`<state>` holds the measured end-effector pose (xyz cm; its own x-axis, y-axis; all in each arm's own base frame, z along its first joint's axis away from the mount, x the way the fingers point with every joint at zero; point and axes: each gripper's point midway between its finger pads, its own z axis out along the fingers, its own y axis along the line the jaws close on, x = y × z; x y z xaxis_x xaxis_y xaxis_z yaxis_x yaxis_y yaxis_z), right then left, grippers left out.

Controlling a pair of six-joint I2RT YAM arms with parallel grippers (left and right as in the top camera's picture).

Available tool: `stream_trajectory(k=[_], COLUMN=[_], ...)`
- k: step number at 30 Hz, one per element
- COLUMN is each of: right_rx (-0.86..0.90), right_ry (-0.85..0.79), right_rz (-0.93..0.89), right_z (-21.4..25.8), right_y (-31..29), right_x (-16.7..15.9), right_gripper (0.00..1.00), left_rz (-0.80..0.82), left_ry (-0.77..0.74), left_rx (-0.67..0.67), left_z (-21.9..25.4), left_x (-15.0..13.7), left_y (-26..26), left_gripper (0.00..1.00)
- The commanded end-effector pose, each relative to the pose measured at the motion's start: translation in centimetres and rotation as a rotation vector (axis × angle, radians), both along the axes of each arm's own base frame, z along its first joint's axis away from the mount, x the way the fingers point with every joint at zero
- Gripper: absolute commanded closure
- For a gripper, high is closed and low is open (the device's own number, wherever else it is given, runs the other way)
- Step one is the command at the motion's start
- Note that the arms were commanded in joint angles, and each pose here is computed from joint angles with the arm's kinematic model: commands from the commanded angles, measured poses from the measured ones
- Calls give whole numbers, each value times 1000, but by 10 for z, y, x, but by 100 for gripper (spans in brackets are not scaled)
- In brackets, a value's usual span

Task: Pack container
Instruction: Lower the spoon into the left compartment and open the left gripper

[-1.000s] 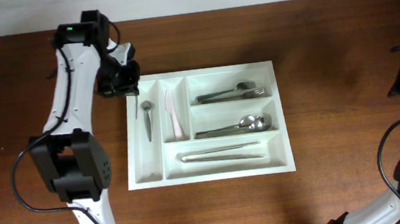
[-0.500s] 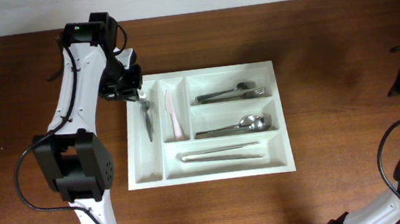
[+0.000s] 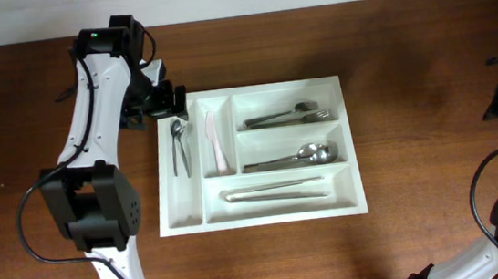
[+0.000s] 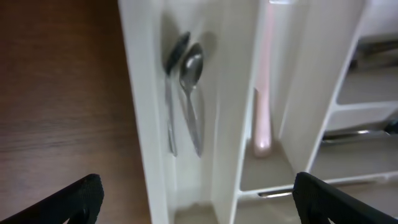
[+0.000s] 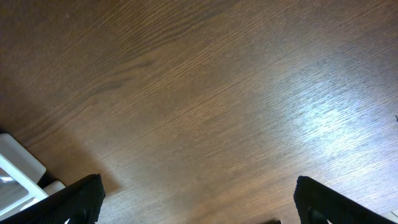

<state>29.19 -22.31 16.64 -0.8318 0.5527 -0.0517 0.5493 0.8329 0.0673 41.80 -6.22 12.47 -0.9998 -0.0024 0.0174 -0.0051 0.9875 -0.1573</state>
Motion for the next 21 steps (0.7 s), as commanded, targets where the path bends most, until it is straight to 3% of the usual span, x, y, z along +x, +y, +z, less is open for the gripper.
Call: stream_trajectory(k=[1, 11, 21], right_rx=[-3, -3, -3], right_ry=[-14, -14, -14], right_rz=[-16, -16, -16], right_z=[5, 5, 5], right_y=[0, 0, 0], right_x=[-1, -1, -1], right_gripper=[1, 1, 1], left_rz=[31, 54, 24], left_ry=[-54, -407, -594], left_rx=[33, 39, 76], left_z=[11, 139, 223], left_x=[13, 40, -2], left_y=[24, 71, 73], left_gripper=[1, 1, 1])
